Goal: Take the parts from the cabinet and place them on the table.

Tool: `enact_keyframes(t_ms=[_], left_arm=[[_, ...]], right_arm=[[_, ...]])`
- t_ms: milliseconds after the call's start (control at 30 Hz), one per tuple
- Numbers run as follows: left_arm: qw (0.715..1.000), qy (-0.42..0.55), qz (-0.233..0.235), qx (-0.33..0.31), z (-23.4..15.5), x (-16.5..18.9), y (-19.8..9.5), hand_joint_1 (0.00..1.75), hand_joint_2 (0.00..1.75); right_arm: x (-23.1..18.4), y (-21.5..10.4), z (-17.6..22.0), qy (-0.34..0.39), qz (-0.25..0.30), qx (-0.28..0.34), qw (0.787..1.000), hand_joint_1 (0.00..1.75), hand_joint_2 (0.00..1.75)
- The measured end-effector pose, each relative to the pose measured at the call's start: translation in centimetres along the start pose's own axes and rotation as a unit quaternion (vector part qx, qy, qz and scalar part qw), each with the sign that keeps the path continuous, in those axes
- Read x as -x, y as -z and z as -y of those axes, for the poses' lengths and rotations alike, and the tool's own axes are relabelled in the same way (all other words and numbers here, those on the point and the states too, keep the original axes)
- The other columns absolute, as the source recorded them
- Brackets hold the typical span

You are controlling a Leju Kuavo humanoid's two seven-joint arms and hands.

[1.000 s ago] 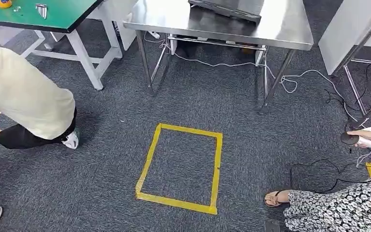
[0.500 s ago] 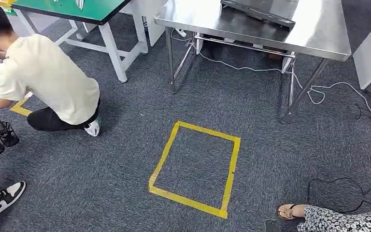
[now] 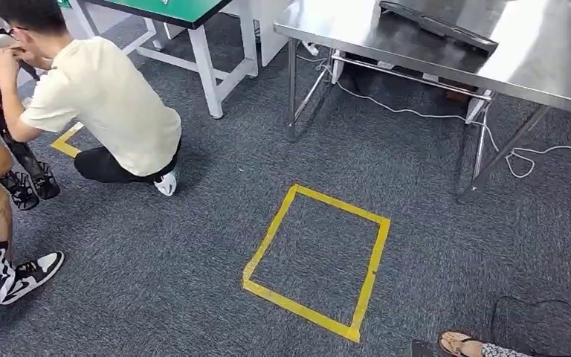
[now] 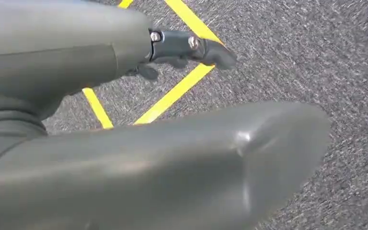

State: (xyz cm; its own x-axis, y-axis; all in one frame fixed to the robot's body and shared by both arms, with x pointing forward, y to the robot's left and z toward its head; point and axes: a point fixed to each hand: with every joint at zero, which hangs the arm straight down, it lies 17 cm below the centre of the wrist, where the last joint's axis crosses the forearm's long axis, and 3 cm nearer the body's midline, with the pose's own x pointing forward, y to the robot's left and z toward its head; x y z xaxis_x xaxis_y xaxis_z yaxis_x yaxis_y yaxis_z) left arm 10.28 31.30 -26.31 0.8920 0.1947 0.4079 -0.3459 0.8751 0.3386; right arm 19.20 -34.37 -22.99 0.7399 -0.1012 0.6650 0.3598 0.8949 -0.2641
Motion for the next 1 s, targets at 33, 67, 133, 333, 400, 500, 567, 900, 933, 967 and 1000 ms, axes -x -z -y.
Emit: enact_keyframes(t_ms=[33, 67, 133, 333, 400, 500, 567, 900, 933, 967, 1000], left_arm=[[1.0, 0.002, 0.0, 0.0, 0.0, 0.0, 0.0, 0.0, 0.0], [1.0, 0.003, 0.001, 0.0, 0.0, 0.0, 0.0, 0.0, 0.0], [1.0, 0.004, 0.002, 0.002, 0.2, 0.0, -0.1, 0.0, 0.0], [1.0, 0.003, -0.002, 0.0, 0.3, 0.3, -0.2, 0.0, 0.0], [1.0, 0.001, -0.005, -0.002, 0.5, 0.4, -0.3, 0.0, 0.0], [1.0, 0.001, -0.007, -0.006, 0.3, 0.6, -0.4, 0.0, 0.0], [1.0, -0.004, -0.013, -0.011, 0.0, 1.0, -0.4, 0.0, 0.0], [0.997, -0.028, -0.056, -0.042, -0.6, 2.5, -0.7, 0.0, 0.0], [0.997, -0.028, -0.064, -0.045, -0.6, 2.7, -0.7, 0.0, 0.0], [0.996, -0.028, -0.073, -0.049, -0.7, 2.9, -0.8, 0.0, 0.0], [0.995, -0.027, -0.084, -0.052, -0.7, 3.3, -0.9, 0.0, 0.0]], right_arm=[[0.0, 0.0, 0.0, 0.001, 0.0, 0.0, 1.0, 0.0, 0.0], [-0.1, 0.0, 0.0, 0.002, 0.001, 0.0, 1.0, 0.0, 0.0], [0.1, 0.1, 0.4, 0.004, 0.001, 0.002, 1.0, 0.0, 0.0], [1.5, -0.2, 1.5, -0.001, -0.01, 0.006, 1.0, 0.0, 0.0], [1.4, -0.1, 1.5, -0.004, -0.008, 0.005, 1.0, 0.0, 0.0], [1.3, -0.1, 1.3, -0.005, -0.011, 0.003, 1.0, 0.0, 0.0], [1.2, -0.1, 1.0, -0.005, -0.011, 0.0, 1.0, 0.0, 0.0], [0.8, 0.3, 0.7, -0.018, -0.016, -0.006, 1.0, 0.0, 0.0], [0.6, 0.3, 0.6, -0.019, -0.015, -0.007, 1.0, 0.0, 0.0], [0.3, 0.4, 0.5, -0.021, -0.013, -0.007, 1.0, 0.0, 0.0], [0.2, 0.5, 0.5, -0.022, -0.013, -0.007, 1.0, 0.0, 0.0]])
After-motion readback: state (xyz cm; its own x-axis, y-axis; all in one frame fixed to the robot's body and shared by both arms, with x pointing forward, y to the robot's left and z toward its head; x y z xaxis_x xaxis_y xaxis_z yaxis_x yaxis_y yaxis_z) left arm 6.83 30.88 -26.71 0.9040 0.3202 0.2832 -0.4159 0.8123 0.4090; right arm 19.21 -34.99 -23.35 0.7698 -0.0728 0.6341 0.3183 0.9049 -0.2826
